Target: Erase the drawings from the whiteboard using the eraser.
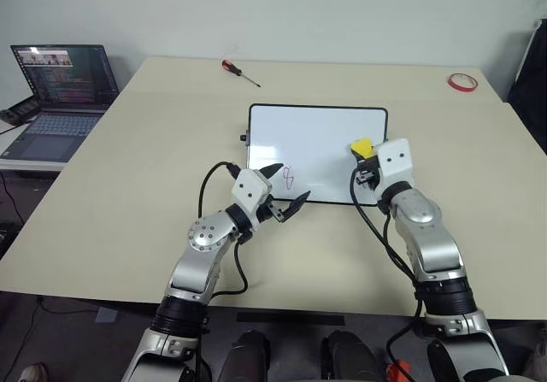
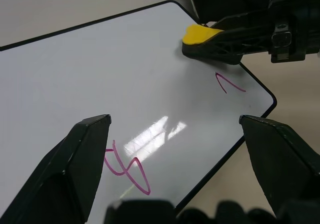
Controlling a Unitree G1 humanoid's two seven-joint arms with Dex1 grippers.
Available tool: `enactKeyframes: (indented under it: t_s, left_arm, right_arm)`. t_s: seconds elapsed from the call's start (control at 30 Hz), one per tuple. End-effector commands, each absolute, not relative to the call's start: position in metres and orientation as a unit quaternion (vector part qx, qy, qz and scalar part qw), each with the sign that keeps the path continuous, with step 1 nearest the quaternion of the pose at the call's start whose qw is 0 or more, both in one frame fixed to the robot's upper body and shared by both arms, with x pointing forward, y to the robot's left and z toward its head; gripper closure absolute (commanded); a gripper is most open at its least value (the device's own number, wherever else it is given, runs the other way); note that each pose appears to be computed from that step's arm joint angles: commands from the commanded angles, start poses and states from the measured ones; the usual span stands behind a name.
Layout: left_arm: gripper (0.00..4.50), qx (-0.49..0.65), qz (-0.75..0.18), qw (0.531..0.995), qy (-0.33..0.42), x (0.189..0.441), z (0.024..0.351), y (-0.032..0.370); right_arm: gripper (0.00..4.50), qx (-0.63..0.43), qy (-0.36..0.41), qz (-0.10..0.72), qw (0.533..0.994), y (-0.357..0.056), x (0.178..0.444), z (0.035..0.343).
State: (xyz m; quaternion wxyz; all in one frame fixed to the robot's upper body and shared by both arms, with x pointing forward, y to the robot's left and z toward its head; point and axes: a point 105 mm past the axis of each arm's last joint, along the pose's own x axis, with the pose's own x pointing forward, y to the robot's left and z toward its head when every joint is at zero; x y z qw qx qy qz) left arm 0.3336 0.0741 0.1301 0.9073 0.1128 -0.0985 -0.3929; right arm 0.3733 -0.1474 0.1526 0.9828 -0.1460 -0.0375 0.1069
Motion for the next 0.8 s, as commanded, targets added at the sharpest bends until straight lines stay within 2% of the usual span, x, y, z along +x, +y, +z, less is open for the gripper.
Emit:
enactKeyframes:
  t_s: [0.03,0.27,0.4,0.6,0.8]
  left_arm:
    - [0.00,0.108,-0.406,0.900,-0.116,0.325,0.136,0.071]
    - [0.00,0.103,-0.408,0.901,-0.107,0.318,0.130,0.077]
    - [0.00,0.099,-0.402,0.905,-0.099,0.313,0.126,0.084]
    - [0.00,0.102,-0.392,0.910,-0.091,0.310,0.123,0.093]
    - [0.00,0.103,-0.389,0.911,-0.092,0.311,0.125,0.092]
  right_arm:
    - [3.33,-0.143,-0.095,0.109,0.979,-0.162,0.349,0.186]
    - [3.33,-0.149,-0.082,0.121,0.978,-0.169,0.292,0.173]
    - [3.33,-0.156,-0.064,0.099,0.981,-0.178,0.262,0.157]
    - [3.33,-0.156,-0.045,0.051,0.985,-0.196,0.241,0.145]
    - [3.33,-0.142,-0.039,0.064,0.987,-0.193,0.240,0.140]
